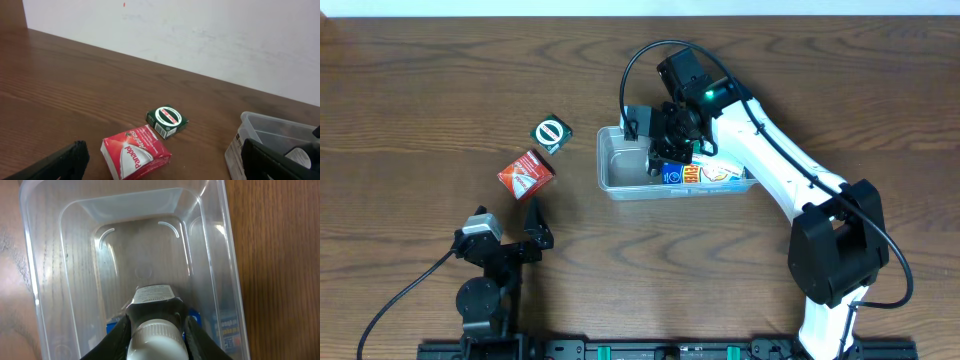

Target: Pack container

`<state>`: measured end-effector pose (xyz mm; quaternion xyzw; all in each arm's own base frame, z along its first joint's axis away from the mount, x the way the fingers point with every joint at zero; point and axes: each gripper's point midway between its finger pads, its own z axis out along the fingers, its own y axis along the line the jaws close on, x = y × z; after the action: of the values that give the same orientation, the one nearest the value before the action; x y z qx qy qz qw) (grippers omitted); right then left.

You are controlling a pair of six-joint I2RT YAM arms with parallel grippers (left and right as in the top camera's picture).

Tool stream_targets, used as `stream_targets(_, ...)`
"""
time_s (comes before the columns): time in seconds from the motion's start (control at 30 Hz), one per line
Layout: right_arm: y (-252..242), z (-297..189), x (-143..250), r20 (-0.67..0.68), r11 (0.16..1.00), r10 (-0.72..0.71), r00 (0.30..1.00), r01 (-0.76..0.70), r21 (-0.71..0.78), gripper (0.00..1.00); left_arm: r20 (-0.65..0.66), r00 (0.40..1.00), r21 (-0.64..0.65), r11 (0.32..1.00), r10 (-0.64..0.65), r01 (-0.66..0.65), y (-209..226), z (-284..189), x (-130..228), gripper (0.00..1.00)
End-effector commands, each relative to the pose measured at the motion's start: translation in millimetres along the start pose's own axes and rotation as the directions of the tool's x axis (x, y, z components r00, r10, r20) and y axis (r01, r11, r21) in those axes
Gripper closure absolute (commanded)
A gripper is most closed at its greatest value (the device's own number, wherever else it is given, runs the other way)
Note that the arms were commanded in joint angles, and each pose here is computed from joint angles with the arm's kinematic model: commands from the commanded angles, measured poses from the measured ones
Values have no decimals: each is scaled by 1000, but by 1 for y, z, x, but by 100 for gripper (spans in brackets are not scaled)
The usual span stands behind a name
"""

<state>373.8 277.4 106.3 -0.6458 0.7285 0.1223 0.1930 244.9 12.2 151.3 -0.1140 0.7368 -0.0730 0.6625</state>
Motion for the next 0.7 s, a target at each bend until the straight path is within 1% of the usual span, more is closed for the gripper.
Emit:
stream_targets(0.0, 2, 5, -1, 1, 1000, -12, 1000, 12, -10, 69, -51, 999, -7, 1000, 0, 0, 3, 1, 16, 2)
stream_targets(0.2, 2, 5, -1, 2, 1000, -13, 1000, 13, -9, 63, -51, 999, -7, 1000, 0, 0, 3, 1, 16, 2)
stream_targets(0.67, 2, 5, -1, 1, 1000, -12, 1000, 12, -9, 63, -51, 999, -7, 1000, 0, 0, 3, 1, 16, 2)
